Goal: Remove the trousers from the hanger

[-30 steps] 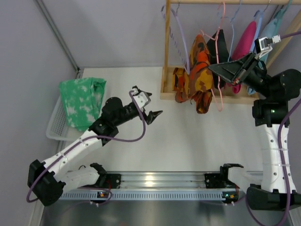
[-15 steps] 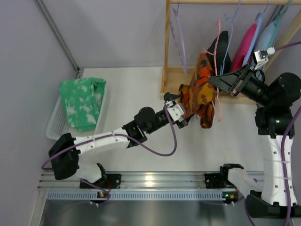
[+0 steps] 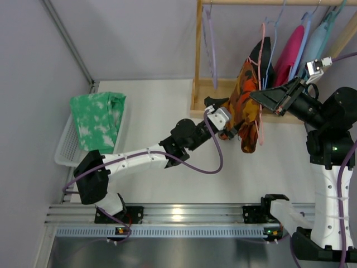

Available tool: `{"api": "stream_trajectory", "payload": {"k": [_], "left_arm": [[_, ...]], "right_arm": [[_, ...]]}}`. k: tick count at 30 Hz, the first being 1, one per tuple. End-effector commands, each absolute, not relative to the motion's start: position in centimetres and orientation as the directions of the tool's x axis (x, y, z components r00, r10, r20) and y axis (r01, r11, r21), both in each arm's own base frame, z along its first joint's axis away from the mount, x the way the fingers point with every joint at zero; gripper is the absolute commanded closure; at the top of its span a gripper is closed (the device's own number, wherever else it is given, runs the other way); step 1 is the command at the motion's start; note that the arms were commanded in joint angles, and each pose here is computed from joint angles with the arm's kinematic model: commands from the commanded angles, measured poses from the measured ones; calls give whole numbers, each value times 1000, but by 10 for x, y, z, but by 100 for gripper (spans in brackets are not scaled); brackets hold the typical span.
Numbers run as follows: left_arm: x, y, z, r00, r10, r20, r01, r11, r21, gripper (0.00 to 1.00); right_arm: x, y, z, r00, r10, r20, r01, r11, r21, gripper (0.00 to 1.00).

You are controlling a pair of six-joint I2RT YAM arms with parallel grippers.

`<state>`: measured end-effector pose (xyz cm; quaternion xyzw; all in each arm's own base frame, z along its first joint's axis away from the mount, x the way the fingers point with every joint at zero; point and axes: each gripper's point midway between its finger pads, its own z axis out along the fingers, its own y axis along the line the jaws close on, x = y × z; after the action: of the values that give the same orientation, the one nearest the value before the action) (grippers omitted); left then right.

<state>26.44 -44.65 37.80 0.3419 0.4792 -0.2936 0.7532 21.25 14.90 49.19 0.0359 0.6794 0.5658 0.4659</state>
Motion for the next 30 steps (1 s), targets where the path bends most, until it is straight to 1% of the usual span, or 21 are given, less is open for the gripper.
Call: {"api": "stream_trajectory", "payload": {"k": [1, 11, 15, 22, 30], "left_arm": [[251, -451, 410, 395, -221, -892, 790, 578, 207, 3], [244, -444, 377, 345, -162, -924, 782, 594, 188, 1], [240, -438, 359, 307, -130, -943, 793, 582, 179, 2], [253, -443, 374, 346, -124, -930, 755, 625, 198, 1], [277, -446, 374, 365, -96, -926, 716, 665, 213, 1]], "right_arm": [[179, 148, 554, -322, 563, -761, -700, 399, 592, 100], [176, 149, 562, -312, 563, -765, -713, 393, 580, 100], [176, 149, 565, -311, 564, -765, -718, 387, 578, 100], [178, 151, 562, -329, 563, -758, -719, 372, 588, 100], [175, 153, 562, -339, 552, -762, -726, 361, 585, 100]]}}
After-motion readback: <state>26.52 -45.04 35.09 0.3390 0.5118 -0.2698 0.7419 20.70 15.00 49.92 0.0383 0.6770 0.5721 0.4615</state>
